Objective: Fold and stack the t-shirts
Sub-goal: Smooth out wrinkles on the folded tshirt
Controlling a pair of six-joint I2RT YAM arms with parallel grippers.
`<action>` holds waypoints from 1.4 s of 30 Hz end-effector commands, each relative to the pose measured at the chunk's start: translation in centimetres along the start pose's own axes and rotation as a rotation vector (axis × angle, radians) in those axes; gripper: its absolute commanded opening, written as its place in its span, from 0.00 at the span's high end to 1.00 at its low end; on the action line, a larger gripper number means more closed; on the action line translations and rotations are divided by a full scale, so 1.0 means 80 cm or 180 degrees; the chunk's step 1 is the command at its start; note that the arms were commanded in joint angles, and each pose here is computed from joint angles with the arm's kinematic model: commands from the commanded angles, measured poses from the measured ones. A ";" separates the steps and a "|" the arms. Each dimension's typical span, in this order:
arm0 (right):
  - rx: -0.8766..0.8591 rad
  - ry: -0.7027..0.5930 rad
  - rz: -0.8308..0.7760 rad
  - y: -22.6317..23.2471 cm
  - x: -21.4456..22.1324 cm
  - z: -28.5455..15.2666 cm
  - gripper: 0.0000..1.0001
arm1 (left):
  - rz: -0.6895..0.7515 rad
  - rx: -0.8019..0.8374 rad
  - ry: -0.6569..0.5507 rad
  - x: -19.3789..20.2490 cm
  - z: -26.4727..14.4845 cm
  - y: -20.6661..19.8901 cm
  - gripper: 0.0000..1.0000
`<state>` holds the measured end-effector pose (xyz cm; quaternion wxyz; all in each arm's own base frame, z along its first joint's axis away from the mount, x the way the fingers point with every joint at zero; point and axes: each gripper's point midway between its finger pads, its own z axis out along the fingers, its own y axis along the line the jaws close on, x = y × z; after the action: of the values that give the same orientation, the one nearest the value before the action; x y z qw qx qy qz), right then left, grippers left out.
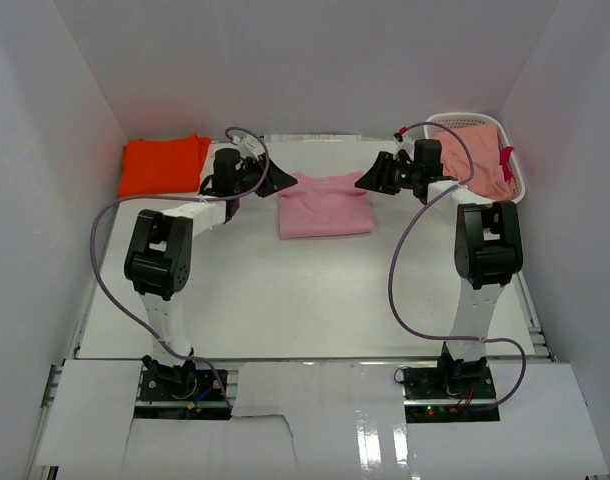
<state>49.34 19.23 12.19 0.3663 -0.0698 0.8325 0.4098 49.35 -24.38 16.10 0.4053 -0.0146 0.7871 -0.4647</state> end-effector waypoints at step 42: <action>0.0986 0.1502 0.0064 0.018 0.277 -0.034 0.92 | 0.0036 -0.1036 0.1357 0.273 -0.048 0.044 1.00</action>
<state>35.34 24.54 2.38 0.2161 -0.1029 0.9201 0.3101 38.00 -30.00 2.89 0.2645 0.0358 0.8908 -0.3677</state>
